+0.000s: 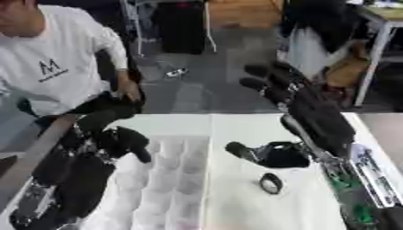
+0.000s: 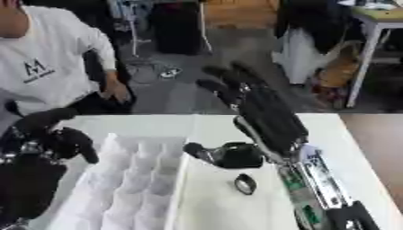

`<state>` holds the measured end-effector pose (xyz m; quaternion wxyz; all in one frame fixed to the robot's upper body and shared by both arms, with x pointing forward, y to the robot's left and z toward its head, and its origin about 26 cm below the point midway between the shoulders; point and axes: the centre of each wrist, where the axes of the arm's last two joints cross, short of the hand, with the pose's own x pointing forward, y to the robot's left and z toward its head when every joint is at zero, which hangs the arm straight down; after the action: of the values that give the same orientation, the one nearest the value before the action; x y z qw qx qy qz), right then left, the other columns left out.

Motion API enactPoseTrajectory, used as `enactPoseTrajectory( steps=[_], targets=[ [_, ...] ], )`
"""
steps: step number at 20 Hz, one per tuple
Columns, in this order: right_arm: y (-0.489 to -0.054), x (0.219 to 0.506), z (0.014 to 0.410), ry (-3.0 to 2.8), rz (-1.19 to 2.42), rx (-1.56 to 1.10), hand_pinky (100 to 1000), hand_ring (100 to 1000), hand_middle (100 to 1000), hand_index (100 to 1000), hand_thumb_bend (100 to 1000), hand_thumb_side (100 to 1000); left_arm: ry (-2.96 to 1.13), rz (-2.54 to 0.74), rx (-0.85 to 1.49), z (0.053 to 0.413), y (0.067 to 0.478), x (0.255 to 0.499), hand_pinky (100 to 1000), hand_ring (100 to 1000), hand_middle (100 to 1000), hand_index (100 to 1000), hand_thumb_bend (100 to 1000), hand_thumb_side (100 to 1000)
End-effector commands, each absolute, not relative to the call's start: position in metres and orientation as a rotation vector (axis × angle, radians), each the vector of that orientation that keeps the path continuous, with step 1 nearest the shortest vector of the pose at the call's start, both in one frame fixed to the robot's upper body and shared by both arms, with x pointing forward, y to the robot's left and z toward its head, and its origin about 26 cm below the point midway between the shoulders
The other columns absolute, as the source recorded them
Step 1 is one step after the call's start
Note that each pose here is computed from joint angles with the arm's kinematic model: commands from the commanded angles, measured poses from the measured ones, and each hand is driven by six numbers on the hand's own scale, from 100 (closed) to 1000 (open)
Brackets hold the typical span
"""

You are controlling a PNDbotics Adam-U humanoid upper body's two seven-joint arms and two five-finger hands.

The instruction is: Pick up objects on the table and place them in the box.

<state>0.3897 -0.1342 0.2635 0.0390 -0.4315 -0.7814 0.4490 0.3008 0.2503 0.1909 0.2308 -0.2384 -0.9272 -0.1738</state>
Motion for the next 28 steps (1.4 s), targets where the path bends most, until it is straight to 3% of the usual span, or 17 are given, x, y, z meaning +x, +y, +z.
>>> enactPoseTrajectory(
  steps=[1,10,28],
  targets=[
    [-0.135,0.392,0.273,-2.376,1.410,-1.391,937,820,865,901,671,523,-2.564,-0.514,-0.653,0.199,0.253,0.298,570,660,836,878,252,727],
    [-0.137,0.400,0.269,-2.244,1.552,-1.332,900,801,840,894,563,497,-2.559,-0.514,-0.649,0.198,0.253,0.297,569,660,835,878,251,729],
    [-0.153,0.438,0.239,-2.000,1.678,-1.132,845,779,821,893,533,584,-2.553,-0.517,-0.640,0.197,0.254,0.297,569,660,835,878,250,729]
  ],
)
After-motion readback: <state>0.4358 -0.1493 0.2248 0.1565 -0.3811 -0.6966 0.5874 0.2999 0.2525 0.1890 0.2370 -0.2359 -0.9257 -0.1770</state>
